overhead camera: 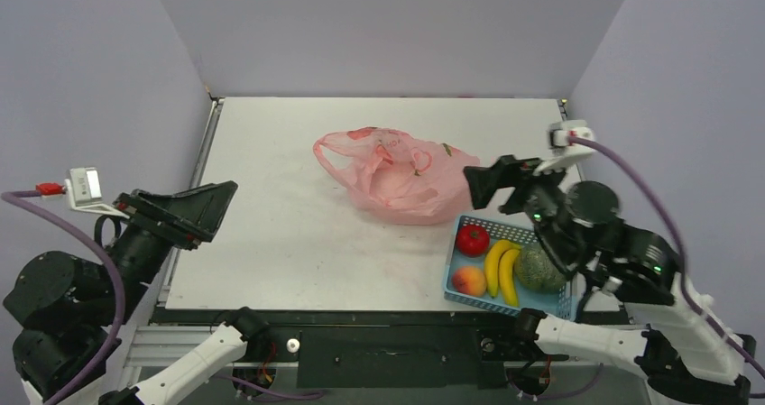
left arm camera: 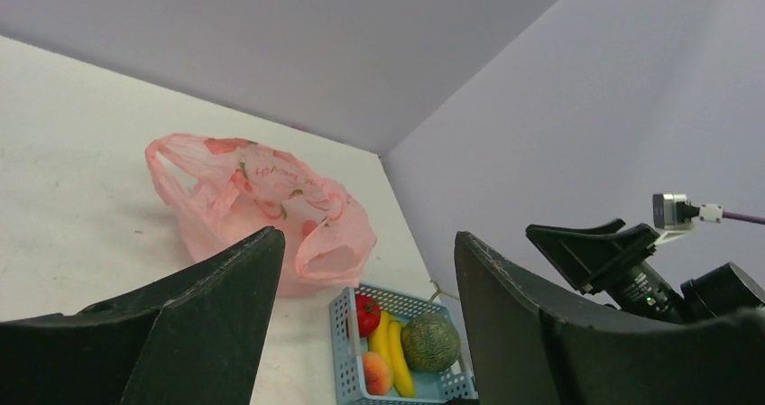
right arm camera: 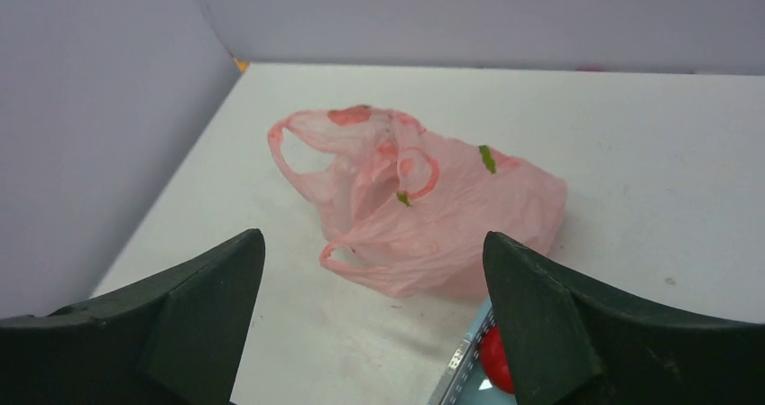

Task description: Take the fake fruits out of the plastic bag

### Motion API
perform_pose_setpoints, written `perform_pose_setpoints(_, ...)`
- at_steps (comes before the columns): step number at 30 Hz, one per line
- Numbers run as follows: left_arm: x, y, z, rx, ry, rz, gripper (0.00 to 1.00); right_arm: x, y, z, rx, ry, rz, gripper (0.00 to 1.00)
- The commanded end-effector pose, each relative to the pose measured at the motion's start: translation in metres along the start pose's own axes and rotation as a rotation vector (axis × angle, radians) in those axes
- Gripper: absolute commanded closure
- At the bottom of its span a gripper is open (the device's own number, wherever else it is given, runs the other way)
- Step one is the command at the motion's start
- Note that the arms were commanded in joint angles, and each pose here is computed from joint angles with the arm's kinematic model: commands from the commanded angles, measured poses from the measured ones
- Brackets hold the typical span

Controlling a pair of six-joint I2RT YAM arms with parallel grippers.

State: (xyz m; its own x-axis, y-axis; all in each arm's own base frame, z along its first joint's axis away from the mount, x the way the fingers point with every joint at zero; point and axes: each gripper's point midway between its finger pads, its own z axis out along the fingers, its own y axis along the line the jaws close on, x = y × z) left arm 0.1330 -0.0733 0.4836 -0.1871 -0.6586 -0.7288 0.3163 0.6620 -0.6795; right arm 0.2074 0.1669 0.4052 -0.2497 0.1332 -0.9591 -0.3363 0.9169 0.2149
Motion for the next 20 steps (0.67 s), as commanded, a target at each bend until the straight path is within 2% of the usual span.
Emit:
perform_pose_setpoints(1,-0.030,-0.028,-0.018,0.111,-0.065,-0.008,0.33,-0.034,-0.043,-0.053,0.050,-0.094,0.059,0.14)
perform_pose_setpoints(9,-0.061,-0.037,-0.032,0.133,-0.169,0.015,0.33,-0.076,-0.081,-0.106,0.067,-0.268,0.194,0.13)
perform_pose_setpoints(16,-0.061,-0.027,-0.031,0.088,-0.176,0.027,0.33,-0.073,-0.100,-0.111,0.140,-0.312,0.259,0.13)
perform_pose_setpoints(20,-0.056,-0.021,-0.029,0.065,-0.165,0.034,0.33,-0.064,-0.105,-0.100,0.205,-0.313,0.247,0.12)
